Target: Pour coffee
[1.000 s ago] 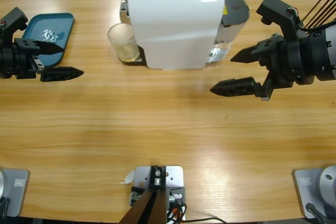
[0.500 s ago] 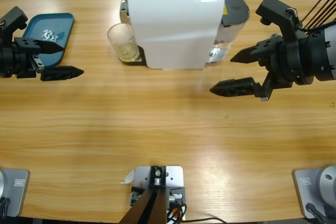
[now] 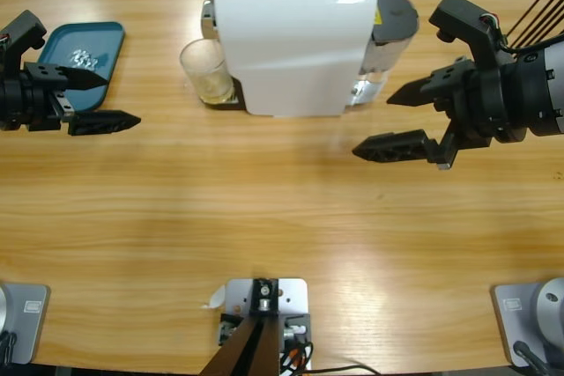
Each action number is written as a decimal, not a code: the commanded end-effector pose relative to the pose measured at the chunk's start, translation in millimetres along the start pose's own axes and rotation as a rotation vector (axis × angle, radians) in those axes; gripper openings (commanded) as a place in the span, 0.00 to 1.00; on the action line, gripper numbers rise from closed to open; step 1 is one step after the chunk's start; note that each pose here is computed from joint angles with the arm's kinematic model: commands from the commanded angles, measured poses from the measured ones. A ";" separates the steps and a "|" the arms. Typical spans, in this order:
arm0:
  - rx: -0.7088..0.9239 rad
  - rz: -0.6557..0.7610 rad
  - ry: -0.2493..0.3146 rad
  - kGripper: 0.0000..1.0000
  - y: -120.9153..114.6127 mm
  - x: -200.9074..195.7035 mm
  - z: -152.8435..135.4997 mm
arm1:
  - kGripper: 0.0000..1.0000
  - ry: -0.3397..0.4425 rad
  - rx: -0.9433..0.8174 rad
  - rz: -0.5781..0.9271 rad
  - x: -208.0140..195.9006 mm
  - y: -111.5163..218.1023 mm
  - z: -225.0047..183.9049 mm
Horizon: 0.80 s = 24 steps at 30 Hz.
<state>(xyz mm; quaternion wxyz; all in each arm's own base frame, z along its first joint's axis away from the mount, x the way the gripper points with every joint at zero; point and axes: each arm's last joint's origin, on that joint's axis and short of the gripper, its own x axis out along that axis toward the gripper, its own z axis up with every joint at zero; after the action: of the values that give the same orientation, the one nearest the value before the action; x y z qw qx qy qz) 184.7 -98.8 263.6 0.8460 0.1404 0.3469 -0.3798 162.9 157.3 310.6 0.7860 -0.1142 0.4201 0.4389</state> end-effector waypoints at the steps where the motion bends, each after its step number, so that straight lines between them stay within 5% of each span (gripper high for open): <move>1: -0.001 -0.037 0.044 1.00 -2.4 10.5 -11.6 | 1.00 0.048 -0.013 0.025 11.1 0.4 -4.7; 24: 0.076 -0.106 -0.101 1.00 19.7 93.8 35.1 | 1.00 0.093 0.001 0.024 21.4 -2.6 -6.9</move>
<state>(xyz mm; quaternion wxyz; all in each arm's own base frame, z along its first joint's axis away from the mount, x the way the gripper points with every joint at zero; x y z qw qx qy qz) 241.2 -137.7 238.3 0.8470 0.1398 0.3066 -0.4112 164.6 158.9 307.4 0.7826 -0.1158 0.4274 0.4375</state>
